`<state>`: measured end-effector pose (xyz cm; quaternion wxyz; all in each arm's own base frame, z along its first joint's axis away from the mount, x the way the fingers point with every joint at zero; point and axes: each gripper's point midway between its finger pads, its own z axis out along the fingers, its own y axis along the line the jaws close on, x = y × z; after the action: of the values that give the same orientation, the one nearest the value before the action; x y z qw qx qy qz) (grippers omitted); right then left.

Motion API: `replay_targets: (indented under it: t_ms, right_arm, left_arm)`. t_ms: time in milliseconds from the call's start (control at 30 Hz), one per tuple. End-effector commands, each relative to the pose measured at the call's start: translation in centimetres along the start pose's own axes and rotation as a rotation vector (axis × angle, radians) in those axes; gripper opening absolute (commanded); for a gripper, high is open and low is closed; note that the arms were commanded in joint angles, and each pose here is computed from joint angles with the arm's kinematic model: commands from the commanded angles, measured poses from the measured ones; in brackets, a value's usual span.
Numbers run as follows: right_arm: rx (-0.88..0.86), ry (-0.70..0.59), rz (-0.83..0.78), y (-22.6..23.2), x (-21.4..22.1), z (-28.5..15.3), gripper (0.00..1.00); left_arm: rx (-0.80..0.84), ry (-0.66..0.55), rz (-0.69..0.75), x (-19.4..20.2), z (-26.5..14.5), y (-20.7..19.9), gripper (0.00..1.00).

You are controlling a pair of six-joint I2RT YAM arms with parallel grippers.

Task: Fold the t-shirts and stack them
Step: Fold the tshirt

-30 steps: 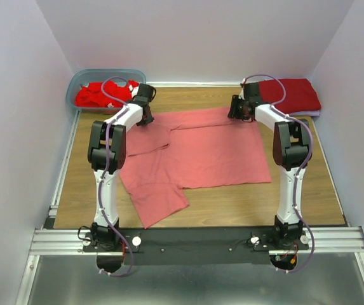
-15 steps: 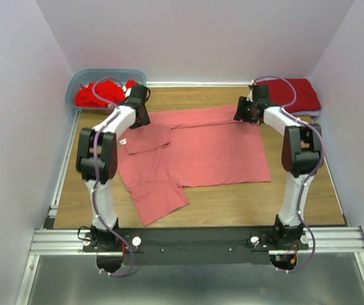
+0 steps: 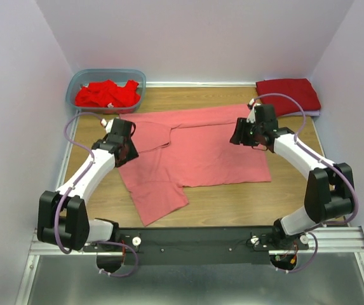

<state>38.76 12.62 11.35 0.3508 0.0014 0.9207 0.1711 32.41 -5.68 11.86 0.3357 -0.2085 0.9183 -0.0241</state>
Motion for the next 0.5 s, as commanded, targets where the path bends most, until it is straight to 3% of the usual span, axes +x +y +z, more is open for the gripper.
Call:
replay_targets:
  t_ms: [0,467]
  right_arm:
    - [0.001,0.067,0.011,0.4,3.5,-1.3,0.59]
    - [0.065,-0.020,-0.004,-0.5,2.3,-2.9,0.59]
  left_arm:
    - [-0.073,0.133,-0.050,5.2,-0.2,2.6,0.52]
    - [-0.261,0.261,-0.114,10.6,0.6,6.7,0.51]
